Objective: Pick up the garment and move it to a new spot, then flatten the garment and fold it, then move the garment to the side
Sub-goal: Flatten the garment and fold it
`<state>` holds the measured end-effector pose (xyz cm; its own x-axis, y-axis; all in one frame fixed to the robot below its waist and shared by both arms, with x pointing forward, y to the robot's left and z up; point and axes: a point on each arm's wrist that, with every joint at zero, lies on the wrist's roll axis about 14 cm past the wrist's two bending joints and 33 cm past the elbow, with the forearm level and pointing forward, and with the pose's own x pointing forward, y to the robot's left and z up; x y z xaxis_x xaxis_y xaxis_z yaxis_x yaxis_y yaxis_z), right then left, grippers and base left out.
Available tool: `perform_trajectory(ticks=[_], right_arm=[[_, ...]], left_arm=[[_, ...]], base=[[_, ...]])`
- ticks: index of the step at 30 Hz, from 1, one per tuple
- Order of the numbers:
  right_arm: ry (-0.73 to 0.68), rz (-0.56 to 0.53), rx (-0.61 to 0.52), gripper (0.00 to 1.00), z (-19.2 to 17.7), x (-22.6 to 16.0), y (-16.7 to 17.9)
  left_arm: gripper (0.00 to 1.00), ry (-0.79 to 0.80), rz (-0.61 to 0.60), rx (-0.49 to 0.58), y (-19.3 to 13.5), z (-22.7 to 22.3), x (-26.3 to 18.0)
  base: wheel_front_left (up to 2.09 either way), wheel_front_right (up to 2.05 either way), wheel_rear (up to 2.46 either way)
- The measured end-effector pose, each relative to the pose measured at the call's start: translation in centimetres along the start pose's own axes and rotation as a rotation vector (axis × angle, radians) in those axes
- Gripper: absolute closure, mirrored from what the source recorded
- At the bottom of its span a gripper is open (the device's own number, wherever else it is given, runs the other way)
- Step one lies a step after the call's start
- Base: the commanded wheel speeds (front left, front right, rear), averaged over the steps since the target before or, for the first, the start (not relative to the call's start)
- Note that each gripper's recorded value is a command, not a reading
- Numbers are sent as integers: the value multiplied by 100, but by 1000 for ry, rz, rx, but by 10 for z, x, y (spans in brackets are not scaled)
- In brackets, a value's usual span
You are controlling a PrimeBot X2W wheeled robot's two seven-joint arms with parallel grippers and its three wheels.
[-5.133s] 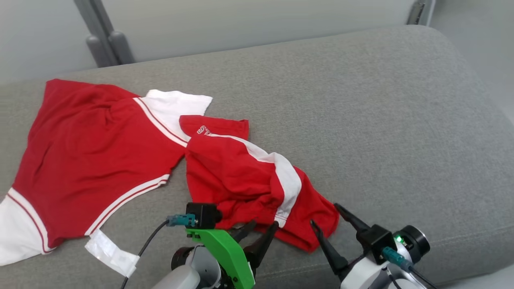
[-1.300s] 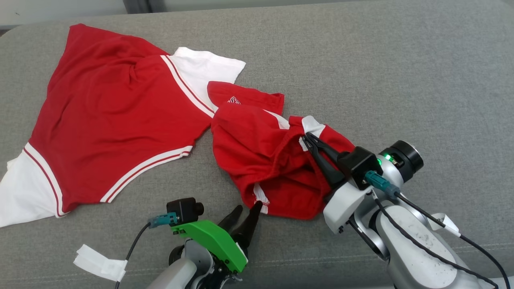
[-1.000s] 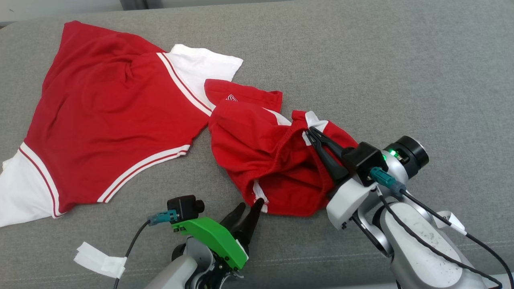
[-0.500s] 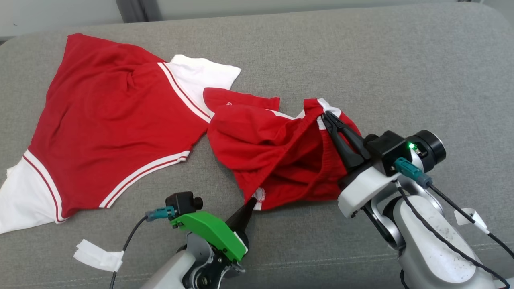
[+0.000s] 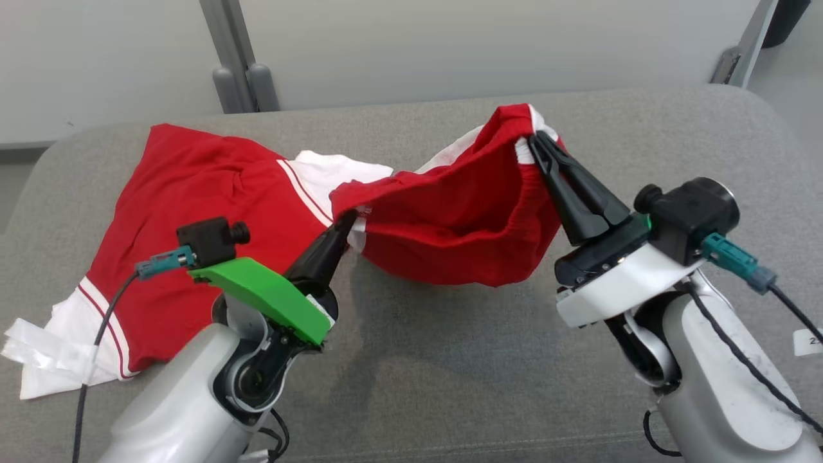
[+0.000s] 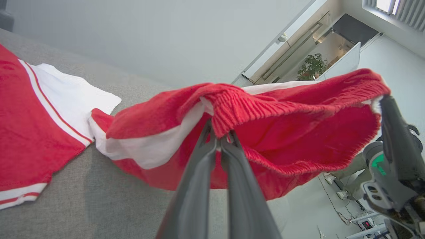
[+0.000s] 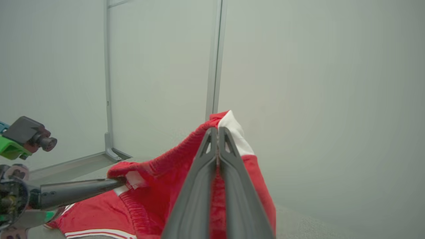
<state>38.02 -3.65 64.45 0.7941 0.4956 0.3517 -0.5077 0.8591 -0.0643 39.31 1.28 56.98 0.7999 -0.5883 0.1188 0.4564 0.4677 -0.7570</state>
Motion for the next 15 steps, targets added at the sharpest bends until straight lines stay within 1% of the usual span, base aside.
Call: perform_trajectory(ticks=[3, 7, 8, 9, 12, 13, 15], right_arm=[[-47, -16, -4, 100, 26, -4, -6], [-68, -26, 20, 100, 46, -14, -7], [-57, -23, 43, 100, 45, -17, -5], [-57, -23, 43, 100, 45, -17, -5], [-14, -2, 166, 100, 38, -24, 9], [6, 10, 190, 100, 35, -25, 15], [45, 35, 205, 100, 30, -25, 23]], left_arm=[[100, -46, -58, 52, -24, 22, -7], [100, -101, -84, 157, -46, 54, -23], [100, -97, -87, 184, -50, 58, -27], [100, -97, -87, 184, -50, 58, -27], [100, -72, -100, 250, -62, 63, -37], [100, -68, -96, 267, -64, 66, -41], [100, -44, -65, 323, -60, 72, -49]], base=[[0, 0, 0], [0, 0, 0], [0, 0, 0], [0, 0, 0], [0, 0, 0], [0, 0, 0], [0, 0, 0]])
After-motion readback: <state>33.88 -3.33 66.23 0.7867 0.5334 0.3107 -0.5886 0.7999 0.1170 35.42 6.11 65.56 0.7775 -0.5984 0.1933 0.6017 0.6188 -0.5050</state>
